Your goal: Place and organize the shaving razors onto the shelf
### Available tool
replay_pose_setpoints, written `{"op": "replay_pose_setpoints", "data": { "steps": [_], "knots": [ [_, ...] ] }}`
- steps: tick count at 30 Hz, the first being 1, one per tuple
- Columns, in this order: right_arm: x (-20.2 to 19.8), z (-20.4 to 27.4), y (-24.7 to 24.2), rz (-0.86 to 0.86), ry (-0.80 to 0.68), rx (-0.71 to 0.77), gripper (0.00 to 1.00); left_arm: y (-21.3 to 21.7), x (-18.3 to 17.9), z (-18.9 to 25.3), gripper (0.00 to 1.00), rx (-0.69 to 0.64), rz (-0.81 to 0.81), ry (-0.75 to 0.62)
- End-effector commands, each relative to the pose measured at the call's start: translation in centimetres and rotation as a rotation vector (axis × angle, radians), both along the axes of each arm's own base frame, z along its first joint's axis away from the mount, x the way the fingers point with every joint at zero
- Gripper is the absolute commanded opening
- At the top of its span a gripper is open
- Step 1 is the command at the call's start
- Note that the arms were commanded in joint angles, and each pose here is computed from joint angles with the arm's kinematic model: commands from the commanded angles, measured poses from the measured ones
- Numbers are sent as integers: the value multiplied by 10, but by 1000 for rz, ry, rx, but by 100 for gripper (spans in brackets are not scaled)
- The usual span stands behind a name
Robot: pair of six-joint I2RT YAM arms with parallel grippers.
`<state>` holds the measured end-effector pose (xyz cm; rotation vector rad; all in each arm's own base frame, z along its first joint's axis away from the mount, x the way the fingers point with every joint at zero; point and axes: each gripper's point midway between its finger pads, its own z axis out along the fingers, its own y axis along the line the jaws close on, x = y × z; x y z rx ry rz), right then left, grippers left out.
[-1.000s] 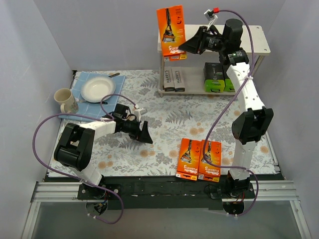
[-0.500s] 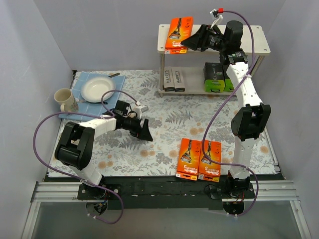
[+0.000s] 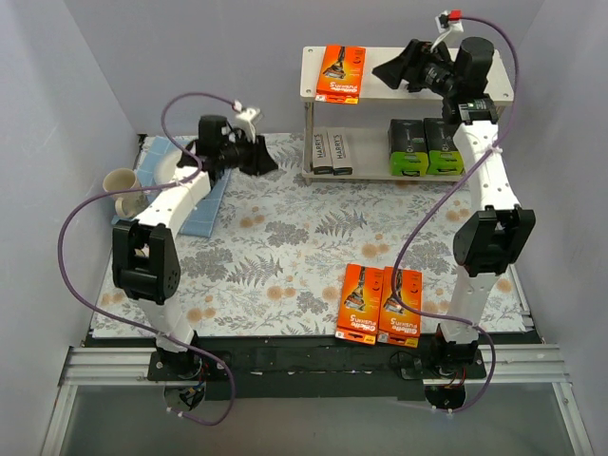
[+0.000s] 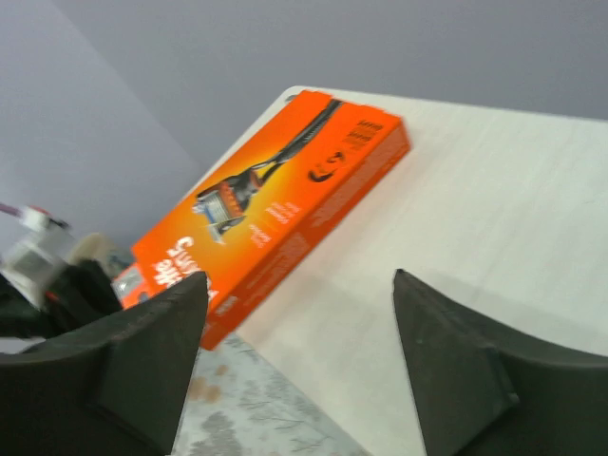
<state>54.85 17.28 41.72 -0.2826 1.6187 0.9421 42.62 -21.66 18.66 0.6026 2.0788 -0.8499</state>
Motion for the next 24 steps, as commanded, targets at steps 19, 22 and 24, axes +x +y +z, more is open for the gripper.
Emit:
{"op": "replay_pose_setpoints", "data": {
  "steps": [19,22,24],
  "knots": [
    [60,9,4,-411,-207,-221,8,-67,36,230,0,-351,-159,-528],
    [64,2,2,-443,-196,-238,3,-77,24,226,0,-356,-210,-517],
    [67,-2,2,-447,-191,-240,3,-84,19,221,0,-361,-233,-497]
  ]
}}
